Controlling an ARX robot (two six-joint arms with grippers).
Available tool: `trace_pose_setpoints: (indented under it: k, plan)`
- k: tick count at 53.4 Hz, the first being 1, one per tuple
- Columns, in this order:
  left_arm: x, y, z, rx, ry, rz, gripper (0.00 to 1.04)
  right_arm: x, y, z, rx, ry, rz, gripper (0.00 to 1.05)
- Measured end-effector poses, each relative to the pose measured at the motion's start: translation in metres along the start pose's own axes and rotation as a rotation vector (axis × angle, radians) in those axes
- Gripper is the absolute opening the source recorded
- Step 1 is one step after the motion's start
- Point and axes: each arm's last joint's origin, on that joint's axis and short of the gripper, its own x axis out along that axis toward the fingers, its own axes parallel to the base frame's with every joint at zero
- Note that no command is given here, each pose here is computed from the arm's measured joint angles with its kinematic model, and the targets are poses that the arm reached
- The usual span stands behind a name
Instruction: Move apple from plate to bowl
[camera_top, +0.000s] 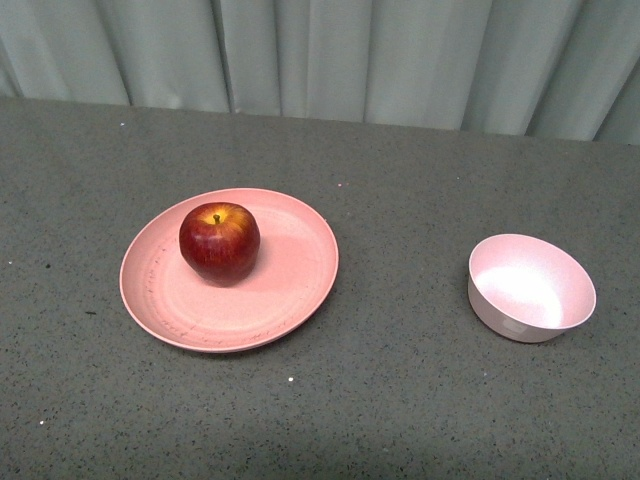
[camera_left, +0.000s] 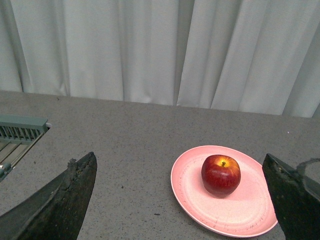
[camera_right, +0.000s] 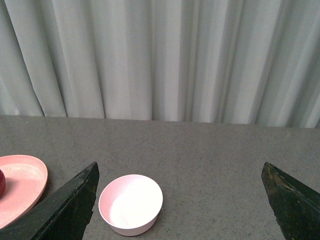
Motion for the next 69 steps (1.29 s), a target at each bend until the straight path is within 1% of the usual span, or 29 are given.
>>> trace_pose_setpoints:
  k: [69]
  plan:
    - [0.0,0.0,0.0,0.0,0.0,0.0,0.98,0.0,0.0,0.0,0.0,0.0,0.0,0.95]
